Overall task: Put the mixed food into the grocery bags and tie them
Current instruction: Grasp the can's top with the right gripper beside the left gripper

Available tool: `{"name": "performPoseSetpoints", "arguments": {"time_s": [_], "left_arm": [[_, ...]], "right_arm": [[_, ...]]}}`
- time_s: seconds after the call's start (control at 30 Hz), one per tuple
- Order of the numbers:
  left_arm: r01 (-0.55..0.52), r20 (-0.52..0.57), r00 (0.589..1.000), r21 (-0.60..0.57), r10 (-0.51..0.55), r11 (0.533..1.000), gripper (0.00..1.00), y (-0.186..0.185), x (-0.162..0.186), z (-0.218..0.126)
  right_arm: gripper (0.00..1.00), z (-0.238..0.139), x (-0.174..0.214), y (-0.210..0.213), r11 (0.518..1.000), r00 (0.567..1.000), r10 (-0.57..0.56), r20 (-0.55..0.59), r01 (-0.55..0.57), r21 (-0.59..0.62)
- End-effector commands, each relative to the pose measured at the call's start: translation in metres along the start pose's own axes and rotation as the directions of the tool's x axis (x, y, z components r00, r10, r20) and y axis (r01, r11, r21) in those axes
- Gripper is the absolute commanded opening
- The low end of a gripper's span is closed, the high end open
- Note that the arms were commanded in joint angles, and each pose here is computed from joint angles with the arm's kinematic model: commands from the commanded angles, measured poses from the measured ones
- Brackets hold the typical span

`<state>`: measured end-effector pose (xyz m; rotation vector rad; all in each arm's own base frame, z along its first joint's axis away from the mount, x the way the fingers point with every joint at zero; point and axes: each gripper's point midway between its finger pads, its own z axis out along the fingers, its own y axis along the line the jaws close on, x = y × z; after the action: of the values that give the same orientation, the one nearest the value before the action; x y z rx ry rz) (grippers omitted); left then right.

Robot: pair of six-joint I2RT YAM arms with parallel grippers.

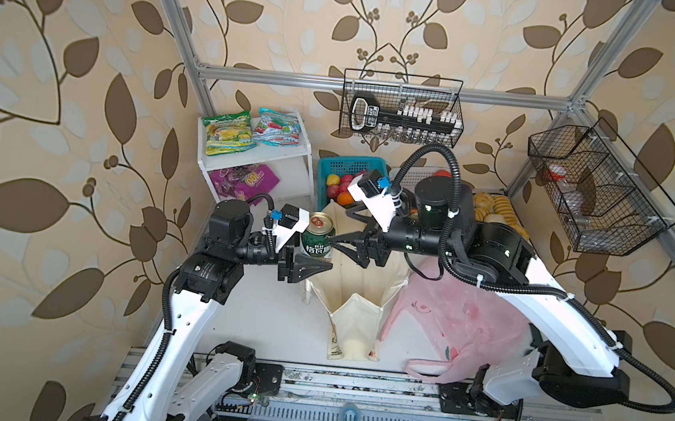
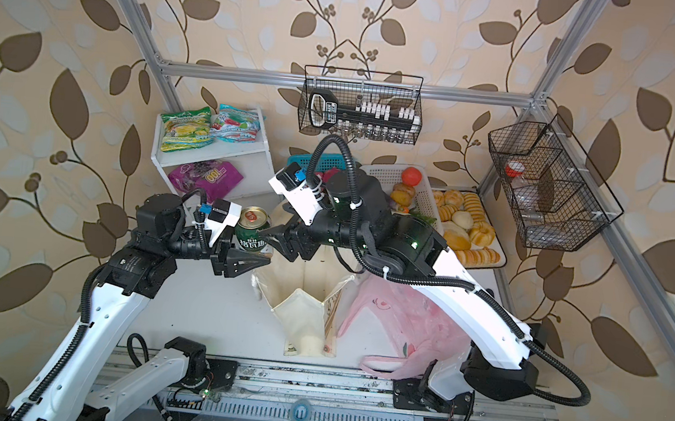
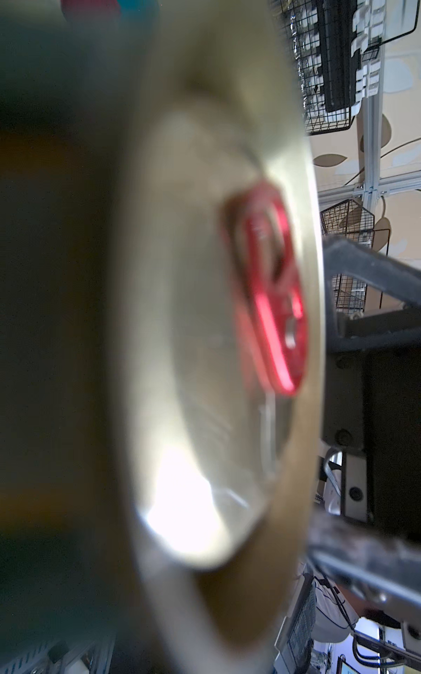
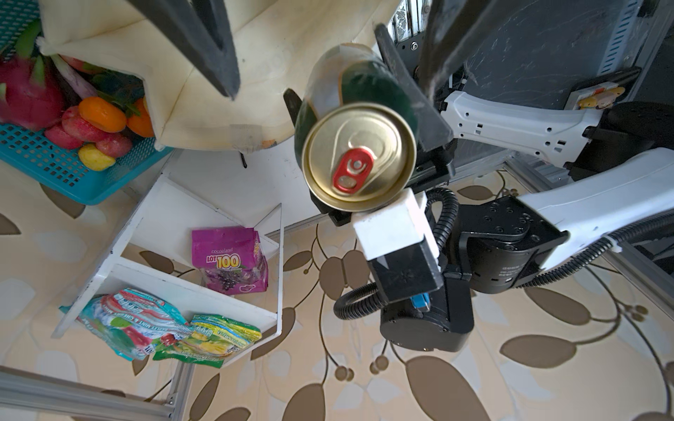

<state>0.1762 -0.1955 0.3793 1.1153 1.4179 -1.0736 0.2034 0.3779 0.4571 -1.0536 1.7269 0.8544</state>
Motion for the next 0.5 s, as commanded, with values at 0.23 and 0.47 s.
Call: {"name": "performPoseSetpoints", "arguments": {"time_s": [0.23, 0.47], "left_arm": [[-0.137, 0.03, 0.99, 0.029, 0.136, 0.99, 0.31, -0.016, -0.027, -0.004], [-0.123, 0.027, 0.992, 0.05, 0.121, 0.991, 0.32, -0.018, -0.028, -0.004]], "right_arm": [[0.81, 0.017, 0.004, 0.018, 0.993, 0.996, -0.053, -0.074, 0.045, -0.11], [0.79, 0.032, 0.014, 0.018, 0.991, 0.986, -0.066, -0.152, 0.048, -0.121]]}}
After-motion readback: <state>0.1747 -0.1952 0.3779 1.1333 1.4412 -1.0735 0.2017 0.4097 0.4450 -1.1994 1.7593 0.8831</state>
